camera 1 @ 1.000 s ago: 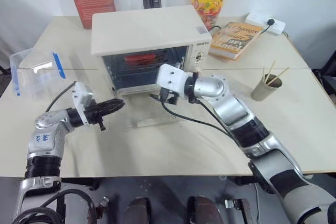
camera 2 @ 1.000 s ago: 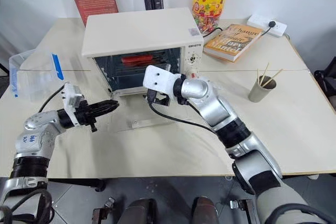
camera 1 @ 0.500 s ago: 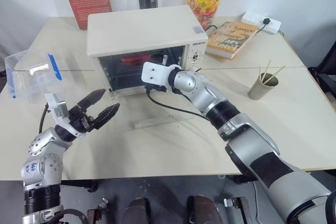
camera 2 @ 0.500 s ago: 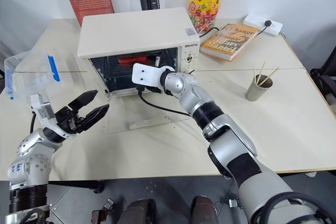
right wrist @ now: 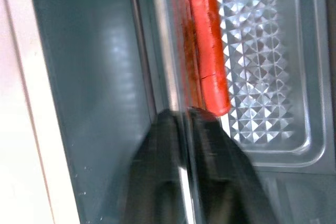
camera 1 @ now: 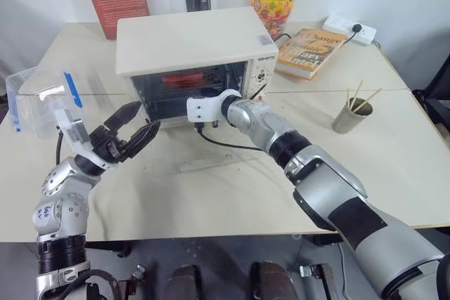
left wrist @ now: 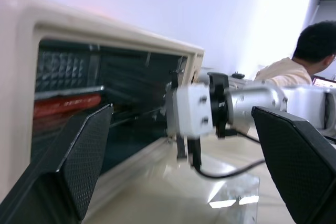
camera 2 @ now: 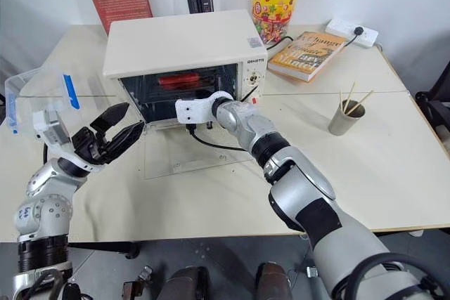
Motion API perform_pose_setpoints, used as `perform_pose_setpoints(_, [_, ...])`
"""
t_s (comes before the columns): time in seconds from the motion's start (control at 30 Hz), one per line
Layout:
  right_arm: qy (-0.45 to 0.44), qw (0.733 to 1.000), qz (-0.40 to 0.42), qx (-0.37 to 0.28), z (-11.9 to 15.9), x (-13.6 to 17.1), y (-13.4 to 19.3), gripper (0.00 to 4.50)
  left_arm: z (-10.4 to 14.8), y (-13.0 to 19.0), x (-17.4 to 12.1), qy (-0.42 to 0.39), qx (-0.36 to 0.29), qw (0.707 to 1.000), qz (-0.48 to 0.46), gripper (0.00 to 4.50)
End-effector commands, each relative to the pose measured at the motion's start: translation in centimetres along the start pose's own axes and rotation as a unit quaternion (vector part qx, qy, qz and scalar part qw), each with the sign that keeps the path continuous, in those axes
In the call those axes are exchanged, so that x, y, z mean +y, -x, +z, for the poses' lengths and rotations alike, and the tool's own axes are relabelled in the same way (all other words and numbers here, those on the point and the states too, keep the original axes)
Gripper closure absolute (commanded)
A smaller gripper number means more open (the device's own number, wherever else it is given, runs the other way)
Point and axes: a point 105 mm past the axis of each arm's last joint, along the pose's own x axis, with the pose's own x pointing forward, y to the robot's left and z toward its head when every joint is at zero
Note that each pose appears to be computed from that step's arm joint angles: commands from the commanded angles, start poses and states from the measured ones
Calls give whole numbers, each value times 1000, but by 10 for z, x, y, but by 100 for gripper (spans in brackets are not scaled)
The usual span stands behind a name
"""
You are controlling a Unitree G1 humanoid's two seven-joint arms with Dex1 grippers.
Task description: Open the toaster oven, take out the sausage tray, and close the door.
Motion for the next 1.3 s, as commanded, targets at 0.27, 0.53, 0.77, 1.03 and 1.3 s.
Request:
perform_pose_setpoints(0.27, [35, 995, -64, -64, 22, -24, 14, 448, 6, -17, 12, -13, -6, 1000, 1, 0])
perform_pose_setpoints(0.53, [50, 993, -70, -86, 25, -16, 48, 448, 9, -23, 20, -21, -9, 1000, 3, 0])
perform_pose_setpoints(0.77, [50, 992, -79, -87, 30, -21, 76, 448, 10, -24, 27, -26, -2, 1000, 8, 0])
perform_pose_setpoints(1.03, [53, 991, -79, -95, 40, -17, 94, 448, 13, -9, 32, -17, 44, 999, 7, 0])
perform_pose_setpoints(1.3, [64, 989, -79, -108, 47, -5, 105, 448, 22, 7, 41, -17, 63, 997, 34, 0])
